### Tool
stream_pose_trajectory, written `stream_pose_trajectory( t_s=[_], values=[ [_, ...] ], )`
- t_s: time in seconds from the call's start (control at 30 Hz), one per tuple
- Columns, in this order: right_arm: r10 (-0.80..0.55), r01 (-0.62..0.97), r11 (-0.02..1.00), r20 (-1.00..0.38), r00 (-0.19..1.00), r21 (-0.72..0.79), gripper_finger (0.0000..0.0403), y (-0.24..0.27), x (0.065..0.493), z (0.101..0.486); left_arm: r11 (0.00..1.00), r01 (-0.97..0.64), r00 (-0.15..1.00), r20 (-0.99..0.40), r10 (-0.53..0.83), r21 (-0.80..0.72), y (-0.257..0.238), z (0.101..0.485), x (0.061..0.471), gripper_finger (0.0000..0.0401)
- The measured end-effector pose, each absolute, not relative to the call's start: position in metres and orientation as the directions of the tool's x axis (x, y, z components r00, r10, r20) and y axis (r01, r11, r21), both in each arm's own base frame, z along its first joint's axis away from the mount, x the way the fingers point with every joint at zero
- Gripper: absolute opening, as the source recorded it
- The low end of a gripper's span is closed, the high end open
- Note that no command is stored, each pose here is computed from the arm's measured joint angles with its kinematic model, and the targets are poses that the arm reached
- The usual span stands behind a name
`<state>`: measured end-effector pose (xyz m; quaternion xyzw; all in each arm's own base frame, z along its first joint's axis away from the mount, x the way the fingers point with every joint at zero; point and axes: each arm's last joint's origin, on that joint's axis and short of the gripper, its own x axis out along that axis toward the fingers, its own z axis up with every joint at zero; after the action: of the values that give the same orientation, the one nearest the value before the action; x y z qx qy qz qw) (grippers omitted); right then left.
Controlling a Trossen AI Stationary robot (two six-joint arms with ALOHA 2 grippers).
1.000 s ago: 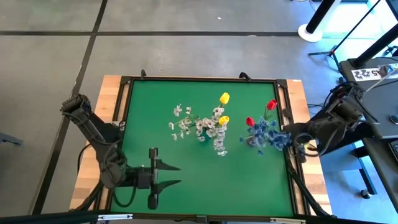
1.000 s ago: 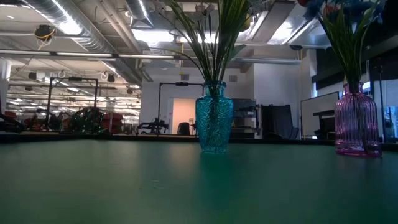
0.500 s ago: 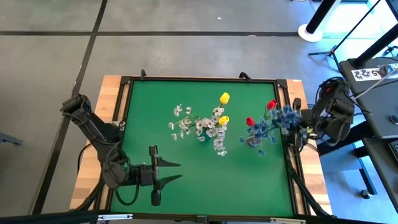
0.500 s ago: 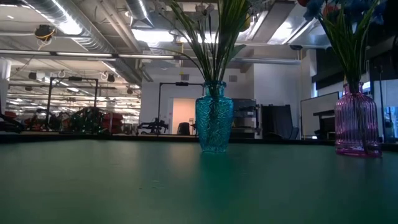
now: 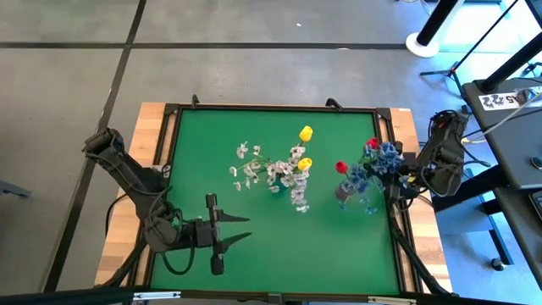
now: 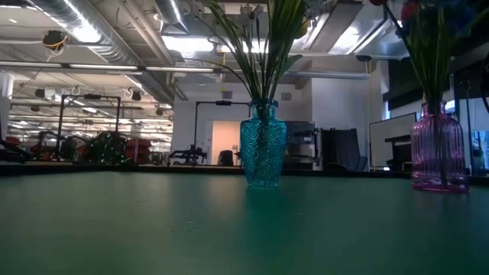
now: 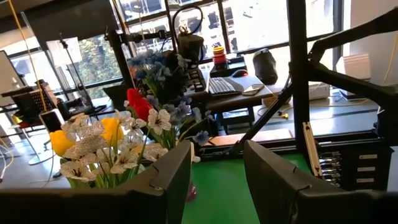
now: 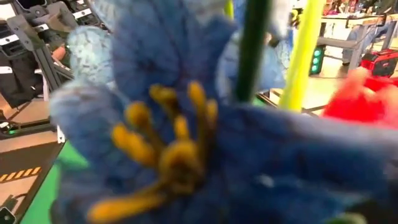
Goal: Sort flowers into vase by color
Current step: Put the blue flowers into the purple vase, then return to Home Position
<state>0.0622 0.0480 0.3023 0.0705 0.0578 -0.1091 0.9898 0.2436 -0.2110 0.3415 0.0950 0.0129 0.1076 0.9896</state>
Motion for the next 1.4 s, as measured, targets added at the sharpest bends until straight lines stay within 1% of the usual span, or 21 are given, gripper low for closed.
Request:
stream_pose_trajectory(
  t_s=[0.13,0.2,0.27,0.47,0.57,0.63,0.73,0.87,1.0,1.1,1.23,1.3,1.4],
  values=[
    [-0.229,0.246,0.962,-0.137,0.964,0.122,0.0005,0.048,0.062,0.3,0.96,-0.211,0.977,-0.005,0.215,0.185,-0.211,0.342,0.243,0.0144],
    [-0.253,0.27,0.956,-0.142,0.957,0.113,0.0007,0.051,0.064,0.292,0.962,-0.21,0.977,-0.008,0.215,0.177,-0.212,0.341,0.243,0.0144],
    [-0.264,0.28,0.956,-0.156,0.952,0.09,0.0015,0.056,0.067,0.28,0.96,-0.209,0.976,-0.017,0.216,0.186,-0.211,0.34,0.243,0.0144],
    [-0.263,0.287,0.953,-0.204,0.943,0.094,0.0032,0.065,0.073,0.248,0.954,-0.226,0.969,-0.052,0.241,0.198,-0.211,0.334,0.243,0.0144],
    [-0.264,0.291,0.951,-0.216,0.94,0.104,0.0045,0.066,0.074,0.241,0.947,-0.244,0.963,-0.062,0.262,0.211,-0.21,0.333,0.241,0.0144],
    [-0.261,0.288,0.953,-0.222,0.939,0.096,0.0064,0.067,0.074,0.24,0.948,-0.24,0.964,-0.067,0.259,0.209,-0.208,0.335,0.238,0.0144],
    [-0.25,0.272,0.959,-0.221,0.943,0.078,0.0107,0.068,0.075,0.249,0.951,-0.235,0.963,-0.088,0.257,0.202,-0.202,0.339,0.231,0.0144],
    [-0.212,0.231,0.97,-0.2,0.957,0.076,0.0178,0.066,0.073,0.28,0.961,-0.22,0.961,-0.135,0.243,0.167,-0.189,0.344,0.221,0.0144],
    [-0.151,0.166,0.984,-0.179,0.972,0.067,0.0248,0.061,0.069,0.313,0.978,-0.17,0.954,-0.227,0.194,0.121,-0.174,0.343,0.211,0.0144],
    [-0.137,0.146,0.988,-0.154,0.979,0.044,0.0287,0.056,0.066,0.334,0.981,-0.172,0.939,-0.287,0.192,0.091,-0.17,0.336,0.21,0.0144],
    [-0.15,0.157,0.987,-0.127,0.981,0.047,0.0314,0.05,0.062,0.348,0.984,-0.167,0.937,-0.299,0.18,0.066,-0.172,0.32,0.212,0.0144],
    [-0.149,0.157,0.986,-0.121,0.981,0.059,0.0316,0.049,0.062,0.351,0.984,-0.161,0.935,-0.309,0.176,0.072,-0.172,0.306,0.213,0.0144],
    [-0.139,0.148,0.987,-0.111,0.984,0.071,0.0315,0.051,0.063,0.354,0.99,-0.135,0.942,-0.307,0.137,0.028,-0.169,0.286,0.216,0.0144]
  ],
)
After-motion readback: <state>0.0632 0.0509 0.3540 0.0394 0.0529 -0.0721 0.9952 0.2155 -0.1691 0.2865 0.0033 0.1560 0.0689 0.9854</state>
